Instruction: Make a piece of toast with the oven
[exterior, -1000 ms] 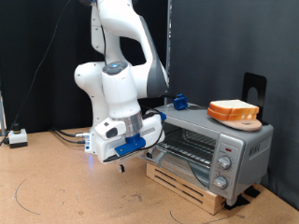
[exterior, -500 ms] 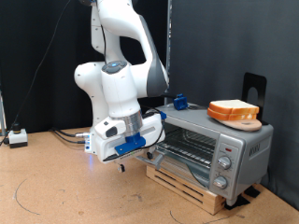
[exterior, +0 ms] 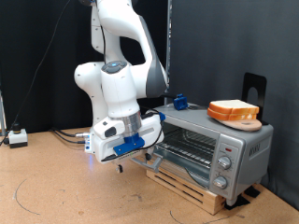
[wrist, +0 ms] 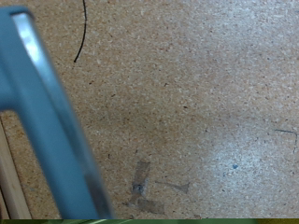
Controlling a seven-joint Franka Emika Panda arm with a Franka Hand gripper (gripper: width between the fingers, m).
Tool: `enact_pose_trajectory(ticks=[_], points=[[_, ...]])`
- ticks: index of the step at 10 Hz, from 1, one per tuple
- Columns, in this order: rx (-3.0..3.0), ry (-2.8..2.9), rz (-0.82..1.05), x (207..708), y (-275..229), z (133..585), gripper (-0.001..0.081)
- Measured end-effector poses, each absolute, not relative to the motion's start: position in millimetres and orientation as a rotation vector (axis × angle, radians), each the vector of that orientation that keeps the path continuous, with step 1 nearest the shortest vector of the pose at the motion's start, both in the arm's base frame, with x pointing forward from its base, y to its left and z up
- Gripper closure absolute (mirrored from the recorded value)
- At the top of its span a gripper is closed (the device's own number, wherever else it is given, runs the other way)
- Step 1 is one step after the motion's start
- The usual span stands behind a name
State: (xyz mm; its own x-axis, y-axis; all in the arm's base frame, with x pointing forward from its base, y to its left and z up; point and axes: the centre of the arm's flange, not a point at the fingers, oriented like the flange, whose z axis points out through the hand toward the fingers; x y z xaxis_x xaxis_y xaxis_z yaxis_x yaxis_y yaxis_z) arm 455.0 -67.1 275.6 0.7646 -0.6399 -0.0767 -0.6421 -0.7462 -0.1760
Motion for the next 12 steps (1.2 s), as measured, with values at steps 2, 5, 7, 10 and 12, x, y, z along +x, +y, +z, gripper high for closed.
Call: enact_pose_trajectory(ticks=[2, 5, 7, 10, 12], points=[[-2.785, 1.019, -0.005, 456, -70, 272, -0.0003], [-2.836, 1.079, -0.038, 459, -80, 252, -0.0003], [-2.852, 1.166, -0.002, 462, -88, 229, -0.0003], [-2.870, 1.209, 0.023, 469, -93, 198, -0.0003], [-2.882, 1.218, 0.019, 471, -95, 182, -0.0003]])
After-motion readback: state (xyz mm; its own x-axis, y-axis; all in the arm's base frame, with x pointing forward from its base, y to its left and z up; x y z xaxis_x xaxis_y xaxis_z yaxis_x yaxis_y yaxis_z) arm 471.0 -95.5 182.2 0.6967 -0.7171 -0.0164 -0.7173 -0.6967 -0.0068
